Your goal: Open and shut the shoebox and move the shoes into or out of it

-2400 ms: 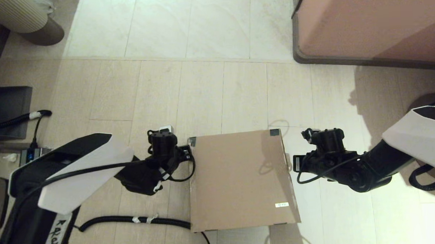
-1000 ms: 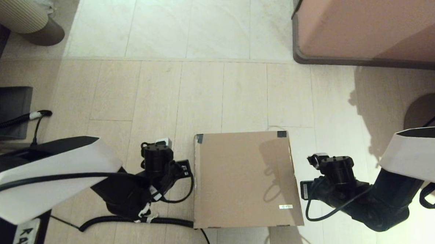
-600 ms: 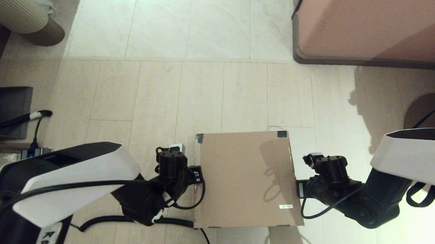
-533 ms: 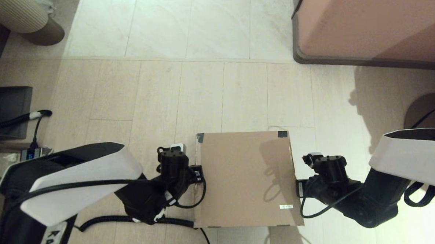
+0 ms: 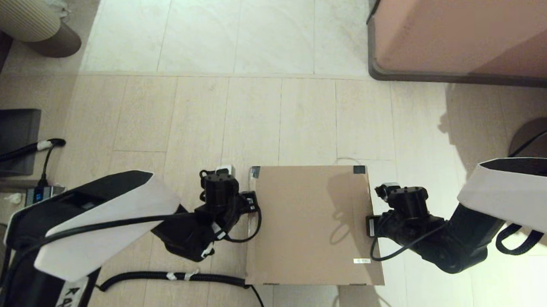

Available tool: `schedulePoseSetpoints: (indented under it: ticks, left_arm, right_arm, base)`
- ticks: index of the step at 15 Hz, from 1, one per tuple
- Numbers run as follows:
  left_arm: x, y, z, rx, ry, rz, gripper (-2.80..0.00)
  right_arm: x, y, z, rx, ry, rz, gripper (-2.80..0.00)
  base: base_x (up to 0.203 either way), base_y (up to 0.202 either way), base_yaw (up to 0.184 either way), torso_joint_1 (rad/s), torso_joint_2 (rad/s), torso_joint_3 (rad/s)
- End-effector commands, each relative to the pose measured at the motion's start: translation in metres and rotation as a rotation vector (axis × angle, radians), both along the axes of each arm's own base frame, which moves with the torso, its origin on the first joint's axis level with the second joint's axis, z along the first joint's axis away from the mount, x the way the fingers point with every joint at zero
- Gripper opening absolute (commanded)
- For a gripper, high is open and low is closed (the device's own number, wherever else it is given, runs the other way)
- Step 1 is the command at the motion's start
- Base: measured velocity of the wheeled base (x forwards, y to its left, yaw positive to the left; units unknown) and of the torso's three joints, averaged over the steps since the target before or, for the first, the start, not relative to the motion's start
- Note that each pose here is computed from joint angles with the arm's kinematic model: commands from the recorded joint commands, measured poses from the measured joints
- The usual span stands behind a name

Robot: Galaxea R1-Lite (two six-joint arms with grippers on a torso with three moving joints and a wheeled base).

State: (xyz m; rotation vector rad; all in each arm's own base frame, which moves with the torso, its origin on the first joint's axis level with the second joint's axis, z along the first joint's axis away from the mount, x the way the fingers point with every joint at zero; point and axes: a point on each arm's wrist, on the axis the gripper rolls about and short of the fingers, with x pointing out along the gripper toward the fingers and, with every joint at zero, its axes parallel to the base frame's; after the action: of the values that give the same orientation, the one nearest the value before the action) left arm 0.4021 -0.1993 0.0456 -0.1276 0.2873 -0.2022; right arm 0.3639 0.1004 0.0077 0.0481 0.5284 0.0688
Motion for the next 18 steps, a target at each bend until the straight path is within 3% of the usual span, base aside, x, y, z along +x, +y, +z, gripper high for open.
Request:
schedulePoseSetpoints:
  ticks: [1,9,11,15,18]
  left_arm:
    - [0.008,0.003,0.021,-0.03,-0.058,0.016,-2.8]
    - [0.031,-0.002,0.039,-0.077,-0.14,0.026,-2.8]
    - [0.032,0.011,0.053,-0.087,-0.166,0.056,-2.8]
    - [-0.003,0.051,0.12,-0.118,-0.249,0.108,-2.8]
    - [-0.072,0.093,0.178,-0.141,-0.335,0.147,-2.8]
  right_arm:
    - [0.009,0.001,0.012,0.013,-0.043,-0.003,-2.8]
    - [0.033,0.007,0.048,0.039,-0.121,-0.006,-2.8]
    - [0.032,-0.007,0.059,0.037,-0.139,-0.044,-2.8]
    - [-0.006,-0.036,0.113,0.032,-0.212,-0.131,-2.8]
    - [-0.075,-0.047,0.167,0.028,-0.32,-0.154,-2.8]
  base:
    - [0.0,0.0,0.0,0.0,0.0,0.0]
    - [0.0,0.0,0.0,0.0,0.0,0.0]
    - [0.0,0.0,0.0,0.0,0.0,0.0]
    - [0.0,0.0,0.0,0.0,0.0,0.0]
    - [0.0,0.0,0.0,0.0,0.0,0.0]
